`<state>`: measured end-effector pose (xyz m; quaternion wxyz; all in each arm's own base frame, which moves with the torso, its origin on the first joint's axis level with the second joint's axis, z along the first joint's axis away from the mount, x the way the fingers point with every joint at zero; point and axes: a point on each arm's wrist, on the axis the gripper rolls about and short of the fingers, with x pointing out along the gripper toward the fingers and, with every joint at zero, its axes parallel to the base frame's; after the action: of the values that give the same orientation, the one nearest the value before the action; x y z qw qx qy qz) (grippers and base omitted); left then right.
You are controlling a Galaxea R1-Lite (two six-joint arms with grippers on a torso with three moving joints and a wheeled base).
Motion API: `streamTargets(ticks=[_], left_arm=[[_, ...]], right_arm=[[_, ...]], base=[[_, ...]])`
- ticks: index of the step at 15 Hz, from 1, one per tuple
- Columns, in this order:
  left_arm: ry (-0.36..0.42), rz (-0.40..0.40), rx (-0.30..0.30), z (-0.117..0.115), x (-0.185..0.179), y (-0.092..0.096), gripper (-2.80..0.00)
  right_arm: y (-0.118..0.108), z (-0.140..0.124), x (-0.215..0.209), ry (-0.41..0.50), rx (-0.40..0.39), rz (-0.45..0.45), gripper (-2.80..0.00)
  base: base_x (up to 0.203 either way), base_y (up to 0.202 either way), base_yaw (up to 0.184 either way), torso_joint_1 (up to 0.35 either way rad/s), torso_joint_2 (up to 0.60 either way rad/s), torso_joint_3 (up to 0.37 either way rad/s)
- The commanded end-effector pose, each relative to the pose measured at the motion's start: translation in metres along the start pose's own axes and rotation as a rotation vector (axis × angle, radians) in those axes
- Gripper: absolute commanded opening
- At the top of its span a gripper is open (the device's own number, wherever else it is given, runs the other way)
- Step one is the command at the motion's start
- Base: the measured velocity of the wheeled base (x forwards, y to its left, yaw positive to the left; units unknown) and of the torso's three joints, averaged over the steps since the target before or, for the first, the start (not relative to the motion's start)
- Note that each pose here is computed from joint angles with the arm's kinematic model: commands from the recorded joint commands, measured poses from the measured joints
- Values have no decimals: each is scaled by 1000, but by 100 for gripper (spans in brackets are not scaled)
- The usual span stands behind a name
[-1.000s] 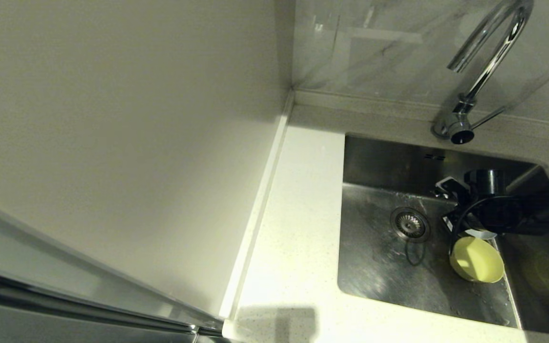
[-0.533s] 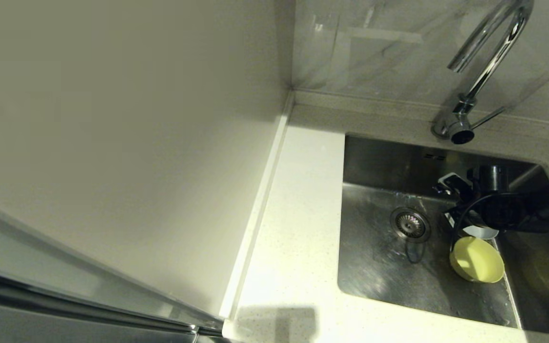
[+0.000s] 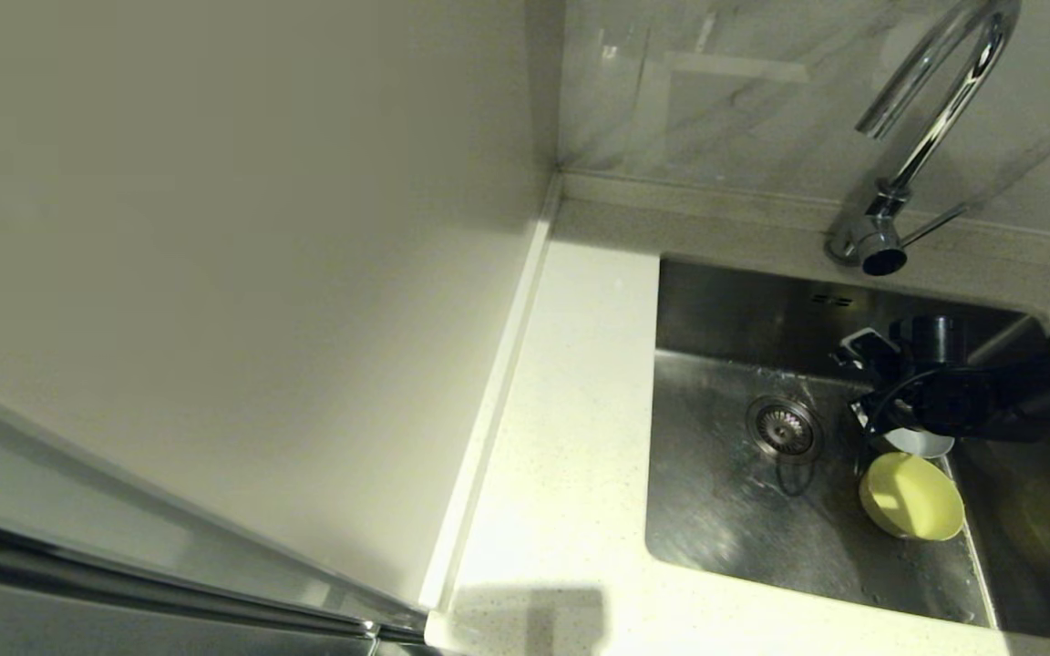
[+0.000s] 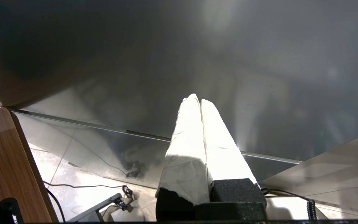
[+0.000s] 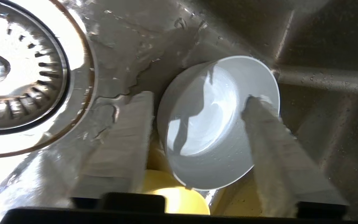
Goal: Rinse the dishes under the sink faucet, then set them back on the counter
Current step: Put a bowl back to the table from the sink
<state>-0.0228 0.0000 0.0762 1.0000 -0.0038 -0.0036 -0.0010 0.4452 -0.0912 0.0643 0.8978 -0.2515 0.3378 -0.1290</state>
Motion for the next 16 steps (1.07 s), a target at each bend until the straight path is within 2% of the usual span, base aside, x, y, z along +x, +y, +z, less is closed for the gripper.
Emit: streamTargets(ticks=[1, 8, 15, 16], left_arm=[[3, 0, 0, -1, 0, 0, -280], [3, 0, 0, -1, 0, 0, -280], [3, 0, 0, -1, 0, 0, -280], [1, 0, 0, 0, 0, 0, -280]], right_arm=[[5, -4, 11, 19, -5, -10, 0], [11, -7, 32, 79, 113, -94, 0], [13, -9, 35, 94, 120, -91, 0], [13, -9, 35, 93, 121, -91, -117]], base=[[0, 0, 0, 0, 0, 0], [0, 0, 0, 0, 0, 0], [0, 0, 0, 0, 0, 0], [0, 0, 0, 0, 0, 0]])
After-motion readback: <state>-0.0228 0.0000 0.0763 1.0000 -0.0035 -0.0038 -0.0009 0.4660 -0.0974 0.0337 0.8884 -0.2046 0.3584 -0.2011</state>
